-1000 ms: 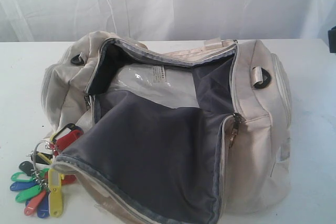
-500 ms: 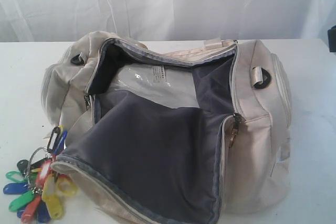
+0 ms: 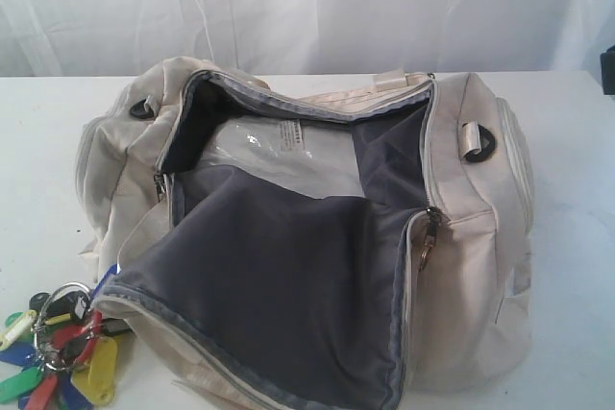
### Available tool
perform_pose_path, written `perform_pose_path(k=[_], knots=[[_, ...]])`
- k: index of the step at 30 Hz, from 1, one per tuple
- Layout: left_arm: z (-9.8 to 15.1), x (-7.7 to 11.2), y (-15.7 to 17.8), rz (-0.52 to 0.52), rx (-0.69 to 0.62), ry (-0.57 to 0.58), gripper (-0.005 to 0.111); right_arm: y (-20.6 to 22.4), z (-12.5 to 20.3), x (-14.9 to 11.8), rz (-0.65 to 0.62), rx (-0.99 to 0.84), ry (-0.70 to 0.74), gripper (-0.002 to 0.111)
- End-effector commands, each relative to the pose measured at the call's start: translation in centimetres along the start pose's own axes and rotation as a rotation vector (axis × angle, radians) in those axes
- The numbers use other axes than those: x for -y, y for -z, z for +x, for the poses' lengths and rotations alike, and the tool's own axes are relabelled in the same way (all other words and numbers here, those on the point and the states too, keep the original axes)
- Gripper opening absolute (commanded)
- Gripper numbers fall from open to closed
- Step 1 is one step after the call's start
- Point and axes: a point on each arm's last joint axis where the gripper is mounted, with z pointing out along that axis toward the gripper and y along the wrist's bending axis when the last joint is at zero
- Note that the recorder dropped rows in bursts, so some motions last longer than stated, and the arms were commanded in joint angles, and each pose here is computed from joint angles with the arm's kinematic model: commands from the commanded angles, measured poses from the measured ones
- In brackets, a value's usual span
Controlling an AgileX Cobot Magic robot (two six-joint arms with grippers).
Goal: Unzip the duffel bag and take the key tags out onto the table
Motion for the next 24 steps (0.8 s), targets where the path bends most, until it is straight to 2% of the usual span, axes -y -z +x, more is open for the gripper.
perform_pose_path(k=[1, 6, 20, 24], knots=[[0.35, 0.05, -0.01, 0.000, -0.027, 0.009, 0.000, 0.01, -0.03, 0.03, 0.003, 0.011, 0.001, 0.000], [0.54, 0.12, -0.01, 0.008, -0.047, 0.008, 0.000, 0.01, -0.03, 0.03, 0.003, 0.011, 0.001, 0.000], [0.80, -0.26, -0.02, -0.060, -0.076, 0.001, 0.000, 0.01, -0.03, 0.03, 0.003, 0.011, 0.001, 0.000], [0.80, -0.26, -0.02, -0.062, -0.075, 0.033, 0.000, 0.01, -0.03, 0.03, 0.003, 0.011, 0.001, 0.000]])
